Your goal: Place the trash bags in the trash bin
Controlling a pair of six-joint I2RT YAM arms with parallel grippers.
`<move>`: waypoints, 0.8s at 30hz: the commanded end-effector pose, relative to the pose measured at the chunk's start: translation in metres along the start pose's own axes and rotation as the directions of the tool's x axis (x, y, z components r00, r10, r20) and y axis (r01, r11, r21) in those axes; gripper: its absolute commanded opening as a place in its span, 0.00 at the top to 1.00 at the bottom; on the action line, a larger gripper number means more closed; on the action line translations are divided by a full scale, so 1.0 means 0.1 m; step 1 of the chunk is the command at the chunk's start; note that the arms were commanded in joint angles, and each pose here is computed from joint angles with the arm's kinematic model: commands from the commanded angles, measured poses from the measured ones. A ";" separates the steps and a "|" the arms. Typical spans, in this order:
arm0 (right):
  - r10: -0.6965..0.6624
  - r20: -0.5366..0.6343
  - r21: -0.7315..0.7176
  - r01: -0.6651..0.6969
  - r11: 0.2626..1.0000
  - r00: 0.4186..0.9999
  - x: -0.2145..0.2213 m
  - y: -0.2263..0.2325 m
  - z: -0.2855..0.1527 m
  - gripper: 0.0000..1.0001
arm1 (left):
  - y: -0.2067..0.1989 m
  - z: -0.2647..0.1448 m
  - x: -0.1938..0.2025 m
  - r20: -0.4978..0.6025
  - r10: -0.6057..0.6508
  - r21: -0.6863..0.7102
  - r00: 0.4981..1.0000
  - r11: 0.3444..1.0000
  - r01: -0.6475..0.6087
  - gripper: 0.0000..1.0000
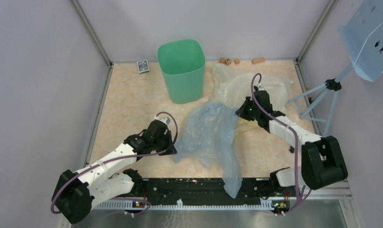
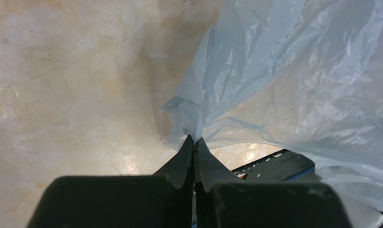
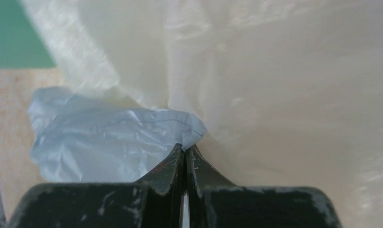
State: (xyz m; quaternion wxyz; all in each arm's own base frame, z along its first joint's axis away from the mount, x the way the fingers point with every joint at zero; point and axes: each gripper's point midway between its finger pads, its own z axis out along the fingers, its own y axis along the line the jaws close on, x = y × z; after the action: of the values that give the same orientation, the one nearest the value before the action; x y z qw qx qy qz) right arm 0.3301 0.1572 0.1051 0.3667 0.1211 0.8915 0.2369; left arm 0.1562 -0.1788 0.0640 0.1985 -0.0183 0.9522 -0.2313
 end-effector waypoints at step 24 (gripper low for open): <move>0.129 0.401 0.254 -0.245 0.936 0.907 -2.55 -1.22 1.00 1.00 | -1.40 1.07 -1.42 0.154 0.142 0.273 0.978 0.945 -0.181 1.00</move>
State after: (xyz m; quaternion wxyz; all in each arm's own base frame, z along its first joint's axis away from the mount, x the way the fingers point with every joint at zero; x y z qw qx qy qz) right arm 0.5624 -0.0120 0.0749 0.4313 0.3386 0.8306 0.0970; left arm 0.3059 -0.3170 0.0648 0.2448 0.0483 0.9137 -0.3208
